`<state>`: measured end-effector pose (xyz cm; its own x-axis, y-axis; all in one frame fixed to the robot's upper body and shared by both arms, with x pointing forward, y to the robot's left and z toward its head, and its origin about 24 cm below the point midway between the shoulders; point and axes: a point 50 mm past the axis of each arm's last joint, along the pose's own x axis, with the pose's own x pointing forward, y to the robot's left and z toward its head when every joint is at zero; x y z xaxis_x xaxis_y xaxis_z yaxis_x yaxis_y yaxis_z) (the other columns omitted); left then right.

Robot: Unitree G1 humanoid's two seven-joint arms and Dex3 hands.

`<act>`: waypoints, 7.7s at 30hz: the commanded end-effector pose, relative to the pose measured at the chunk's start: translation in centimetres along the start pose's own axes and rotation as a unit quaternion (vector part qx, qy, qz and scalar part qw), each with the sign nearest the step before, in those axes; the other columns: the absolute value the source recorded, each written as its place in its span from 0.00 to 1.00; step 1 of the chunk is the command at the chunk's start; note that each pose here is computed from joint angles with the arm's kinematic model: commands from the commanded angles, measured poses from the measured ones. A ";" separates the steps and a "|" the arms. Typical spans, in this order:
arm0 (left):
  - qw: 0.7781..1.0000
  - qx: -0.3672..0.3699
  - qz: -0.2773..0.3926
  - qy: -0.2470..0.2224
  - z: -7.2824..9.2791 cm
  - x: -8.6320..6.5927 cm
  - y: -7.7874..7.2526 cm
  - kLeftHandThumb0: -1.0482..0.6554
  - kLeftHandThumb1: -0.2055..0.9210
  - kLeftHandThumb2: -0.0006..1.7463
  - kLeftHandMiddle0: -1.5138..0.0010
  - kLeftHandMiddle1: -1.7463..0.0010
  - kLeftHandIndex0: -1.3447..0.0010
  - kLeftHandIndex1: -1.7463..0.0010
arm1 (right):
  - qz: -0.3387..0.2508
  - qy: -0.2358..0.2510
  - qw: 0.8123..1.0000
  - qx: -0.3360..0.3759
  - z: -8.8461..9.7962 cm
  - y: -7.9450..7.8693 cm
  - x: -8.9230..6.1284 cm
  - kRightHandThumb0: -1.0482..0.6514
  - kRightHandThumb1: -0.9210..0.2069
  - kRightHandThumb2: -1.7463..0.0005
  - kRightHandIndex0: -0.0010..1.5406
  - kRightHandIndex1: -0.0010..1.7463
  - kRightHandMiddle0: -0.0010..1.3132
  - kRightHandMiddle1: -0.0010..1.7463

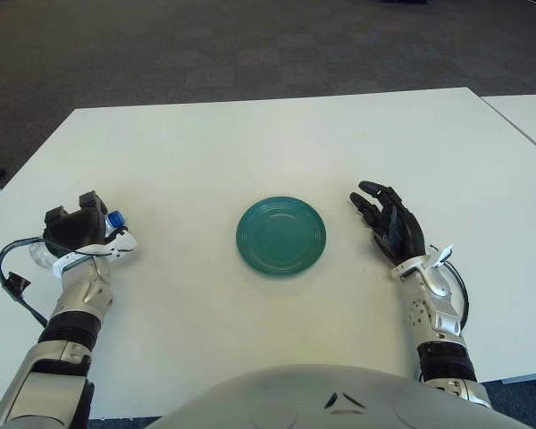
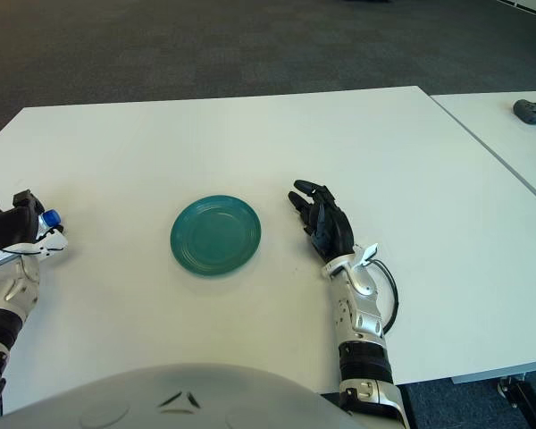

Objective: Put the bottle into the plate.

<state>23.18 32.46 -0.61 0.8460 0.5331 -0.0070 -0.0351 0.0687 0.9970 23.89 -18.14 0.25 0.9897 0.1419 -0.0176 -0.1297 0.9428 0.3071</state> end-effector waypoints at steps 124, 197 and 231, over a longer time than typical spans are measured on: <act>0.967 0.054 0.218 -0.116 7.3 -7.3 10.9 0.33 0.41 0.79 0.24 0.00 0.51 0.00 | -0.022 0.086 0.995 0.039 -4.0 1.0 -0.8 0.29 0.01 0.53 0.32 0.31 0.17 0.56; 0.911 -0.055 0.137 -0.385 25.7 -10.6 10.7 0.35 0.48 0.74 0.23 0.00 0.56 0.00 | -0.004 0.107 0.993 0.044 -5.5 2.8 -1.9 0.27 0.00 0.54 0.26 0.44 0.15 0.58; 0.904 -0.078 0.045 -0.417 28.1 -14.5 10.2 0.36 0.55 0.68 0.27 0.00 0.60 0.00 | -0.003 0.107 0.993 0.044 -5.6 3.7 -2.6 0.27 0.00 0.54 0.26 0.44 0.14 0.59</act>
<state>25.87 1.25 11.58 0.9442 -0.2851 0.1653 -0.1035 0.2196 0.9701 22.94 -13.28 -0.61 0.9765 0.2135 -0.0302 -0.1881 0.9117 0.3652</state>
